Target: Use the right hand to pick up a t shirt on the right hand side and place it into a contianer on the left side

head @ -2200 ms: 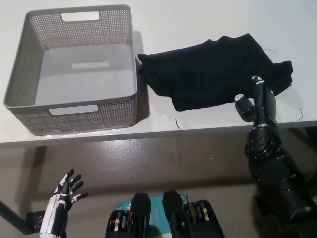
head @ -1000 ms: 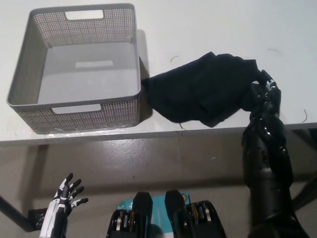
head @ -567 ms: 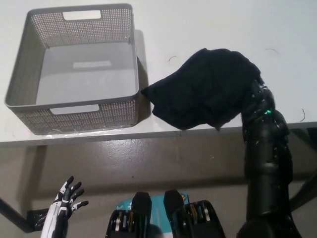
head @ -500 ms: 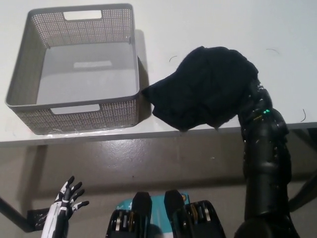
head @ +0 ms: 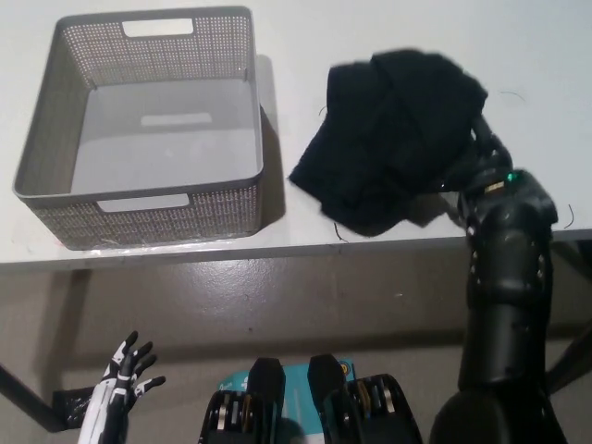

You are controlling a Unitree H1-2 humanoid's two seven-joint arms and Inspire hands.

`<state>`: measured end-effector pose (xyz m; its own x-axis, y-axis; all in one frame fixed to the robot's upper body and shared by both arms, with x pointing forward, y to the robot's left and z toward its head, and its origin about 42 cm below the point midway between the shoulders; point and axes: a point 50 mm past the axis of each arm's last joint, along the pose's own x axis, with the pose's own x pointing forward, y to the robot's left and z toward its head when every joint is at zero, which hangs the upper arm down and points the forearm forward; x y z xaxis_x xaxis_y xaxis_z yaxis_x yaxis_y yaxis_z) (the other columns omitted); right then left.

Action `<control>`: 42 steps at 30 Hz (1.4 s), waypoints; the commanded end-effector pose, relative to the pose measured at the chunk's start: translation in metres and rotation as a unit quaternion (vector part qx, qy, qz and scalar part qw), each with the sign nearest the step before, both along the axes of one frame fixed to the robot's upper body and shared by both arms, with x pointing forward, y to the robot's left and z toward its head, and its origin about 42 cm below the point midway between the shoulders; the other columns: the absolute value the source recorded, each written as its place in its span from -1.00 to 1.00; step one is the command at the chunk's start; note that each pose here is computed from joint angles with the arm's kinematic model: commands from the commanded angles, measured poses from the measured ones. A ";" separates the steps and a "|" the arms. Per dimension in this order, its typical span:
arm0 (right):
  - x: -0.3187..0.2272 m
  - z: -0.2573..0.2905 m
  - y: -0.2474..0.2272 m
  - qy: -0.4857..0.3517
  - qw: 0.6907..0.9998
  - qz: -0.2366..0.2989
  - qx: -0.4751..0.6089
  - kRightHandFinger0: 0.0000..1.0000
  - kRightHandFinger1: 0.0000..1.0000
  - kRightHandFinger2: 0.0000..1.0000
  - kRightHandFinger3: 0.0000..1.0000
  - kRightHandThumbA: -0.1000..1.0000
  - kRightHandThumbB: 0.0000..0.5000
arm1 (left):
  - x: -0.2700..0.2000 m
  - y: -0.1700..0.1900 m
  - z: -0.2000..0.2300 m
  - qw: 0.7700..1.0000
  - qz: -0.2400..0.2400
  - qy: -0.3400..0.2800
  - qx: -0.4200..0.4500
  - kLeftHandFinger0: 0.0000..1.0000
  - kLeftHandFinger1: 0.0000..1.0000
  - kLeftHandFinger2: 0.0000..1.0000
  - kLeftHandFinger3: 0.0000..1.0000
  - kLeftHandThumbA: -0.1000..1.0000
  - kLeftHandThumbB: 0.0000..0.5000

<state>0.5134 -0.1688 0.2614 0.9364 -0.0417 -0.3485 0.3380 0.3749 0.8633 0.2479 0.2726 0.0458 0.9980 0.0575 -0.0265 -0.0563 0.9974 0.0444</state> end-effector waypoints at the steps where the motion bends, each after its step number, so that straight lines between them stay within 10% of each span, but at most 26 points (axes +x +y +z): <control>1: 0.009 0.174 0.016 -0.166 0.975 0.053 0.135 -1.00 -1.00 -0.30 1.00 -1.00 -0.69 | -0.003 0.004 0.004 1.000 0.004 -0.026 -0.007 0.62 0.81 0.83 0.98 0.82 0.54; 5: 0.009 0.210 0.012 -0.178 0.975 0.046 0.126 -1.00 -1.00 -0.35 1.00 -1.00 -0.99 | -0.002 0.002 0.002 0.999 0.011 -0.027 -0.016 0.58 0.76 0.77 0.93 0.81 0.62; 24: 0.021 0.247 0.107 -0.141 0.982 0.118 0.043 -1.00 -1.00 -0.43 1.00 -1.00 -0.92 | -0.010 -0.007 -0.001 1.000 -0.005 -0.010 -0.013 0.60 0.82 0.83 0.98 0.80 0.43; 25: 0.021 0.245 0.117 -0.136 0.983 0.121 0.031 -1.00 -1.00 -0.37 0.47 -1.00 -0.43 | -0.011 -0.008 -0.001 1.000 -0.006 -0.005 -0.018 0.63 0.84 0.82 0.96 0.77 0.52; 26: 0.021 0.244 0.130 -0.129 0.984 0.124 0.013 -1.00 -1.00 -0.28 0.28 -1.00 -0.69 | -0.011 -0.009 0.000 1.000 -0.008 0.003 -0.025 0.64 0.85 0.81 0.96 0.76 0.54; 28: 0.022 0.242 0.139 -0.128 0.983 0.129 0.006 -1.00 -1.00 -0.17 0.73 -1.00 -0.80 | -0.011 -0.014 -0.001 1.000 -0.013 0.001 -0.016 0.64 0.85 0.82 0.96 0.80 0.59; 33: 0.019 0.232 0.182 -0.115 0.981 0.144 -0.059 -1.00 -1.00 -0.22 0.71 -1.00 -0.65 | -0.008 -0.034 -0.003 0.999 -0.031 -0.005 -0.011 0.55 0.79 0.81 0.99 0.87 0.62; 42: 0.018 0.202 0.236 -0.104 0.975 0.174 -0.090 -1.00 -1.00 -0.22 0.18 -1.00 -0.46 | -0.007 -0.068 -0.002 0.998 -0.061 0.006 -0.019 0.52 0.75 0.77 1.00 0.85 0.68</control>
